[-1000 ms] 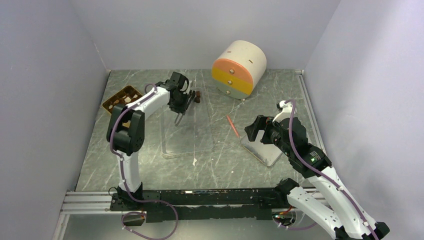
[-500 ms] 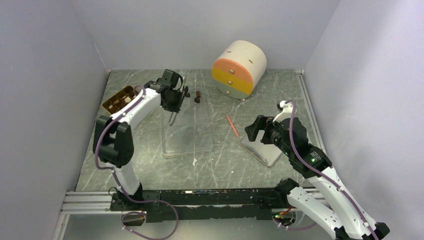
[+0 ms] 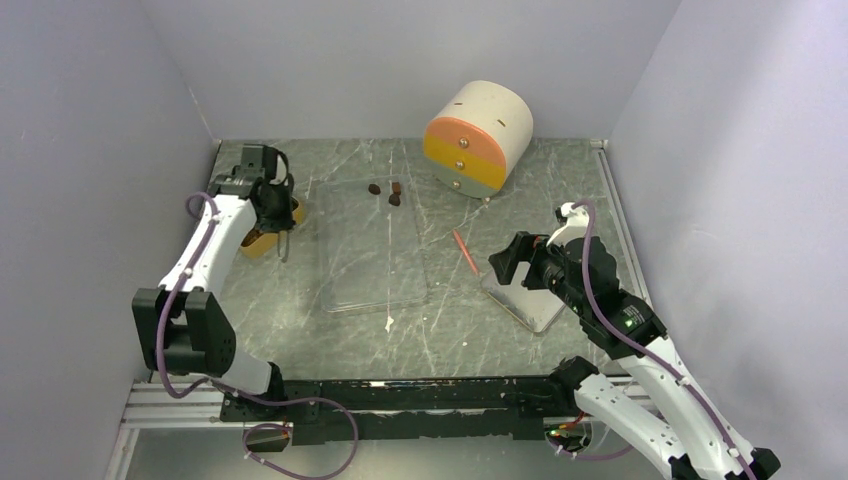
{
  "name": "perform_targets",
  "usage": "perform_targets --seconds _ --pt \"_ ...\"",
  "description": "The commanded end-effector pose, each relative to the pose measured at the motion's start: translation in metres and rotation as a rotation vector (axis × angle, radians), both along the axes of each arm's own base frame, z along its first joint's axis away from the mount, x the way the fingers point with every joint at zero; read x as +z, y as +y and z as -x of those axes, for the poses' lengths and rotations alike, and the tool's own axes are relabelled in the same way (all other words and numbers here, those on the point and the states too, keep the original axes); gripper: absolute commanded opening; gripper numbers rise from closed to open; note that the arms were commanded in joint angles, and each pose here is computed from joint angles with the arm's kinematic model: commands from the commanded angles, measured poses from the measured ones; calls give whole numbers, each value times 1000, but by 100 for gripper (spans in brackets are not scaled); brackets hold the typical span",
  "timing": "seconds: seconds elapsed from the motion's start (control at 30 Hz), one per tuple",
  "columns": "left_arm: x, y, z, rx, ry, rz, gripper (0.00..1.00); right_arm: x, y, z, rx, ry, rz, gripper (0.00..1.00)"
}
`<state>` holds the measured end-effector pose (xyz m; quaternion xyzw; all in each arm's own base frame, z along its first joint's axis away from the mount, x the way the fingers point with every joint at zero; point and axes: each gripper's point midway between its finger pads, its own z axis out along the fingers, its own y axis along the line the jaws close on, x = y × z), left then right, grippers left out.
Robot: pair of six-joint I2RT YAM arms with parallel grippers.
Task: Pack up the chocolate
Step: Pick up the fake chocolate from the plate, then place the fake chocolate in the packing box.
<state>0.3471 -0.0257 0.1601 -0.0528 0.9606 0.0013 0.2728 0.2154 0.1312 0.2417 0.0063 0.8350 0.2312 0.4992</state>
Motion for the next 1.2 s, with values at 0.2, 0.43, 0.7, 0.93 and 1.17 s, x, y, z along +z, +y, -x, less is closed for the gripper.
perform_targets --seconds 0.2,0.43,0.7,0.93,1.17 --pt "1 49 37 143 26 -91 10 20 10 1 54 -53 -34 99" --pt "-11 47 41 132 61 -80 11 21 6 4 44 -61 -30 99" --pt "-23 48 47 139 107 -90 13 21 2 5 32 -66 -26 99" --pt "-38 49 50 145 148 -94 18 23 3 4 37 -73 -24 99" --pt "-25 47 38 137 106 -83 27 21 2 4 34 -73 -25 99"
